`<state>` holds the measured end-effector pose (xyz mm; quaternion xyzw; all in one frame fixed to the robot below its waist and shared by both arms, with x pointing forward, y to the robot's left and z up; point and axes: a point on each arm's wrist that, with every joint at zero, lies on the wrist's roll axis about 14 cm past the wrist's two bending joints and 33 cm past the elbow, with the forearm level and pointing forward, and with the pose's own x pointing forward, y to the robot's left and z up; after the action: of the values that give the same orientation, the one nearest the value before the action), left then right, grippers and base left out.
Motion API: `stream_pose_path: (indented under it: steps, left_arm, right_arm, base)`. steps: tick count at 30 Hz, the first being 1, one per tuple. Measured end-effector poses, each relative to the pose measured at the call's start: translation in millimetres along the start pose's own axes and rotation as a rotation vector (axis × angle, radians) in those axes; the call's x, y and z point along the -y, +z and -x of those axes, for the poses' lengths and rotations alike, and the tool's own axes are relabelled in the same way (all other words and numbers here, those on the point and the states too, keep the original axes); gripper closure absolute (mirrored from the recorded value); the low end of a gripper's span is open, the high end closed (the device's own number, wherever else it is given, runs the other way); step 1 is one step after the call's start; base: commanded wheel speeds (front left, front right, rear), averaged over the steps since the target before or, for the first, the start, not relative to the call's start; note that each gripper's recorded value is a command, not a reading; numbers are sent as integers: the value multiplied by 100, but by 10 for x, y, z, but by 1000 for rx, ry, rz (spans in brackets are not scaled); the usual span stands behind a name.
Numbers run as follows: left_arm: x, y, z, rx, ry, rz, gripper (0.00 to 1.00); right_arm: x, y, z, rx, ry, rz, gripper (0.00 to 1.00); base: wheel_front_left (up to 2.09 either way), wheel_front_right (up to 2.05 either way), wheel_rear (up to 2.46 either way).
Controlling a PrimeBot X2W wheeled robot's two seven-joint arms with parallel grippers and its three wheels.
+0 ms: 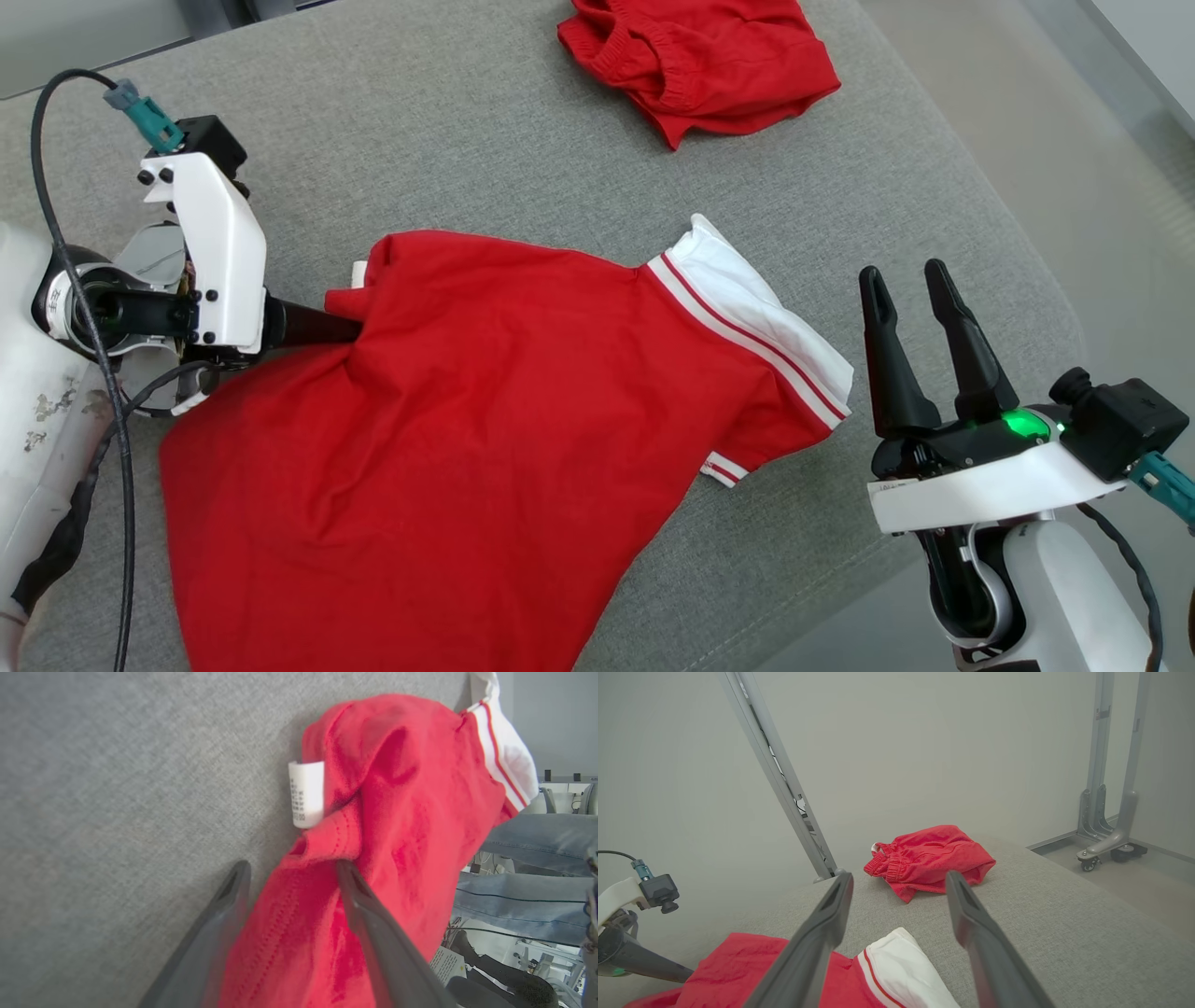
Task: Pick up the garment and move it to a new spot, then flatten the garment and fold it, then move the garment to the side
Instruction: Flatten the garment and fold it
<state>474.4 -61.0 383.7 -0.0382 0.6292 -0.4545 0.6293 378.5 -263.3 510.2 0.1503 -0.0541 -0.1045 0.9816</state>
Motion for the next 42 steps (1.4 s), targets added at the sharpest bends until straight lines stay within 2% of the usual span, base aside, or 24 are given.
stream_pose_path:
  steps: [3, 5, 6, 7, 12, 13, 15, 16, 21, 25, 29, 33, 42]
  left_arm:
    - [86, -23, 10, -22, -38, -5, 18]
    - [182, -14, 21, -23, -77, -8, 13]
    - [247, 5, 27, -16, -106, -9, 3]
    - [301, 25, 36, -9, -126, -12, 0]
    - [377, -59, 8, -35, -170, -21, 0]
    - [405, -76, -11, -39, -181, -24, 11]
    - [424, -86, -22, -42, -187, -31, 67]
    - [425, -82, -18, -40, -186, -34, 100]
    - [438, -63, 28, -21, -177, -43, 100]
    - [461, 97, 175, 88, -146, -76, 100]
    - [534, 393, 455, 259, -84, -154, 100]
    - [782, 618, 746, 427, -64, -275, 100]
    - [954, 576, 1283, 639, 18, -443, 100]
  right_arm:
    - [-7, -22, -4, -5, 1, -3, 0]
    - [-16, -29, -6, -7, 4, -7, 0]
    - [-21, -33, -7, -8, 5, -8, 0]
    - [-22, -35, -9, -8, 5, -9, 0]
    - [-41, -63, -28, -15, 11, -9, 0]
    - [-48, -74, -29, -18, 13, -11, 0]
    - [-57, -89, -32, -22, 15, -15, 0]
    - [-61, -92, -34, -23, 16, -17, 0]
    - [-63, -66, -48, -15, 17, -19, 0]
    - [-70, -26, -54, -2, 23, -12, 0]
    - [-145, 10, -67, 10, 47, -13, 0]
    - [-226, 61, -100, 28, 73, -16, 0]
    - [-346, 55, -129, 35, 112, -2, 0]
  base:
    - [0, 0, 0]
    - [0, 0, 0]
    - [0, 0, 0]
    - [0, 0, 0]
    - [0, 0, 0]
    - [0, 0, 0]
    - [0, 0, 0]
    - [0, 0, 0]
    - [0, 0, 0]
    - [0, 0, 0]
    - [0, 0, 0]
    - [0, 0, 0]
    - [0, 0, 0]
